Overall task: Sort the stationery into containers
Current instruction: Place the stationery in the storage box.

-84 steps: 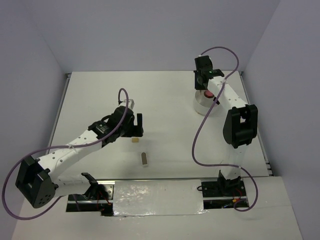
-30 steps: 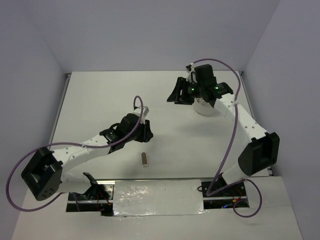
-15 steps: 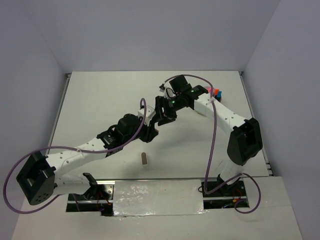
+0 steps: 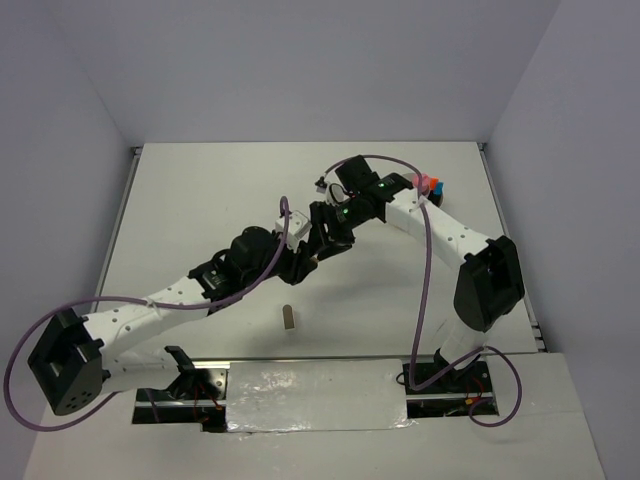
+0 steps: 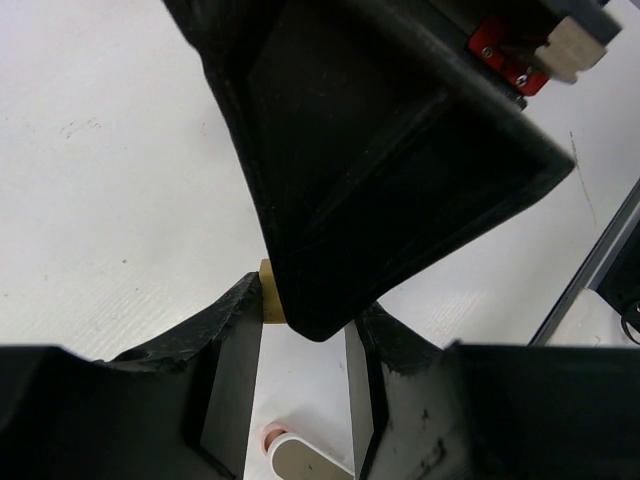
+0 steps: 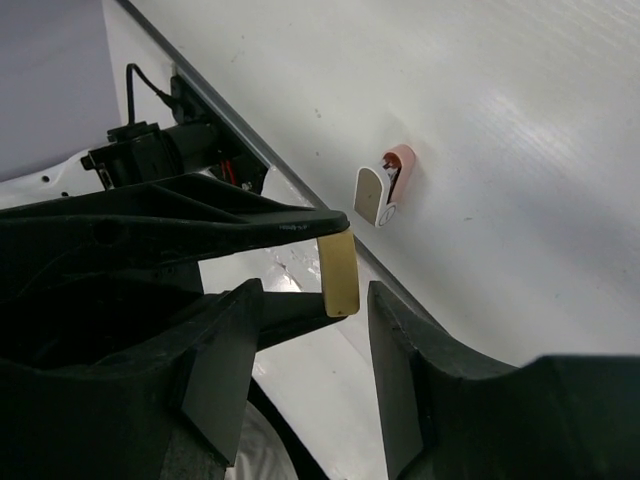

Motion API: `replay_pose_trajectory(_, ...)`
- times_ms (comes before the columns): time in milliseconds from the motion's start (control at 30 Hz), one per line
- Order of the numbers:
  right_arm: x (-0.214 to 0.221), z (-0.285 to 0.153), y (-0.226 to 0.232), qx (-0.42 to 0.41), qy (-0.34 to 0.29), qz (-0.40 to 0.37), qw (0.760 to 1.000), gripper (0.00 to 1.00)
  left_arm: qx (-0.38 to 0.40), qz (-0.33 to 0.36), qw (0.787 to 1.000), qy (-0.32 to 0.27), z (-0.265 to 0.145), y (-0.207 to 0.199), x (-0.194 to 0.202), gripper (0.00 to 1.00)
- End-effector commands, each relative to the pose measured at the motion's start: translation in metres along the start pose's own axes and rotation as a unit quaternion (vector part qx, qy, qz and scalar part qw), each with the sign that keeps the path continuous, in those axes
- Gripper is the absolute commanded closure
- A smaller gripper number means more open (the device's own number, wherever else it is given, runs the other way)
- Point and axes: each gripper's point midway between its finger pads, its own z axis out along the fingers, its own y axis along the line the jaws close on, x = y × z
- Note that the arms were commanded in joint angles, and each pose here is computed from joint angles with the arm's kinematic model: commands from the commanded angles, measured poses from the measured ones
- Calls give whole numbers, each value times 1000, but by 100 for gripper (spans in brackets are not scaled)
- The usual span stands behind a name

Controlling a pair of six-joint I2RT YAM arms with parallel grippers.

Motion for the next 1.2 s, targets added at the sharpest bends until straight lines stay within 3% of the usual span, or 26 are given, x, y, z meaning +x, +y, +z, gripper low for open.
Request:
replay_pose_trajectory(0,0,2,12,-17,0,-17,1000,47,31,10,997,-67,-7,-16,-47,100)
replay_pose_trajectory(67,0,3,13,-17,4,-19,1000,50,27,8,997,-71,-9,-15,-49,100)
replay_pose_trajectory(267,8,8,15,-23,20,-23,999,81,13,9,997,-79,-12,-10,-53,95)
replay_pose_trajectory(433,10,5,24,-39,22,-33,998,96,2,6,997,-79,-13,-6,-53,77)
replay_pose_trajectory(467,9,4,26,-43,20,-34,998,100,2,5,997,-80,-13,-6,-54,69)
replay_pose_trajectory(500,8,3,28,-47,17,-36,998,100,-16,3,997,-82,-13,0,-54,50)
replay_pose_trajectory(567,4,0,33,-52,3,-43,998,100,-22,-1,996,-82,-12,2,-54,28)
replay_pose_trajectory(600,1,-2,34,-52,-3,-44,998,100,-26,-3,996,-81,-13,3,-54,12)
replay_pose_trajectory(633,-2,-3,35,-52,-10,-46,998,100,-32,-6,996,-81,-13,5,-54,3)
replay_pose_trajectory(867,-53,-35,-9,45,-99,-42,993,100,-78,-30,995,-48,-16,20,-36,1)
replay_pose_trajectory(933,-78,-60,-49,125,-150,-25,980,100,-106,-46,993,-33,-20,29,-27,1)
replay_pose_trajectory(1033,-117,-108,-99,261,-225,-18,939,100,-115,-64,991,-13,-28,32,-10,1)
replay_pose_trajectory(1167,-146,-158,-160,415,-255,-12,873,100,-107,-81,991,-9,-41,28,-3,1)
